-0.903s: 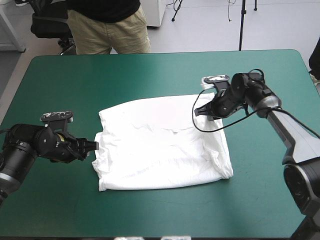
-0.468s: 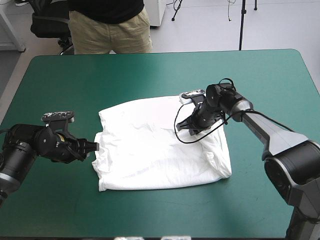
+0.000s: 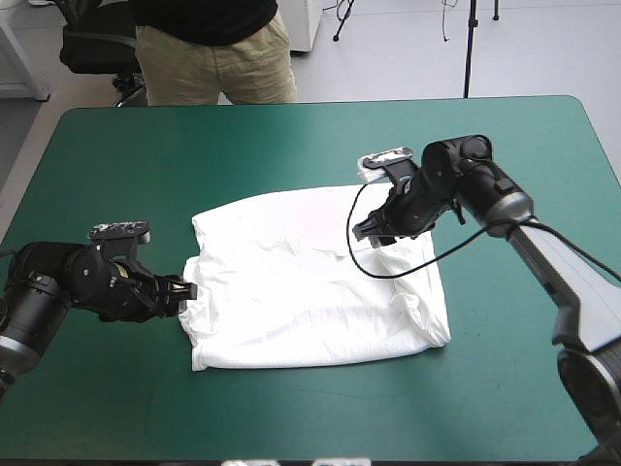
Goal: Fold the cloth
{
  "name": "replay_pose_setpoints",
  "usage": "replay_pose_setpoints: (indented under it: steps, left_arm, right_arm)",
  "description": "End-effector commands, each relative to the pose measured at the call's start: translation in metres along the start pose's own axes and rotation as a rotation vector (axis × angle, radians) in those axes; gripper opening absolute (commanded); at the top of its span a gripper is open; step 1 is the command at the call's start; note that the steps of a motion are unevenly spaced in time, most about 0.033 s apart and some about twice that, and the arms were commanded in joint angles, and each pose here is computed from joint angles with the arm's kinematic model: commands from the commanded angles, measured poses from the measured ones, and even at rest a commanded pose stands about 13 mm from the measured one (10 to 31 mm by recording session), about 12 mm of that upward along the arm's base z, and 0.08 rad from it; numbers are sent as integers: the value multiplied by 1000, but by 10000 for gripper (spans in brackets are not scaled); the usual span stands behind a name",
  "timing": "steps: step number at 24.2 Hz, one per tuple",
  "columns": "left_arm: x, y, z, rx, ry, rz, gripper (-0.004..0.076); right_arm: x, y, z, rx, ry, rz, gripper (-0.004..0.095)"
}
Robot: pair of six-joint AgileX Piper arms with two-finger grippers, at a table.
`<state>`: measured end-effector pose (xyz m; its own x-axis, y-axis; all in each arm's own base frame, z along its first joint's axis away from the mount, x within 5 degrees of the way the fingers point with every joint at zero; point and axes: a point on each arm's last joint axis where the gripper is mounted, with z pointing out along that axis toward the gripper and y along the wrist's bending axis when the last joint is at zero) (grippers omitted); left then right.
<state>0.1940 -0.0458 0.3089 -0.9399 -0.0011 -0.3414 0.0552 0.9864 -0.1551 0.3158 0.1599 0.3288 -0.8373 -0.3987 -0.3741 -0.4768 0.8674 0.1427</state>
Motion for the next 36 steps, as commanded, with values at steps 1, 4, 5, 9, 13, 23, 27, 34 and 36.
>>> replay_pose_setpoints:
  steps: [1,4,5,9,13,23,27,34,36]
  left_arm:
    - [-1,-8,-8,54,-37,-3,563]
    - [1,-14,1,82,-45,-8,563]
    - [3,-17,6,88,-53,-19,557]
    - [17,-19,36,57,26,-30,509]
    - [29,-23,65,46,96,-26,504]
    - [43,-27,112,-9,290,-5,260]
    - [41,-32,113,12,260,17,-15]
    - [41,-32,113,10,252,24,-17]
    - [41,-32,113,11,252,28,-17]
  right_arm:
    - [15,-4,-64,97,-115,-3,499]
    - [30,-11,-89,138,-150,39,499]
    - [37,-16,-102,149,-178,68,499]
    - [47,-24,-122,171,-229,103,475]
    - [47,-24,-123,166,-226,107,459]
    - [48,-23,-121,158,-217,118,439]
    - [52,-21,-109,123,-178,119,452]
    - [72,-17,-67,112,-16,127,620]
    - [80,-16,-52,143,38,137,619]
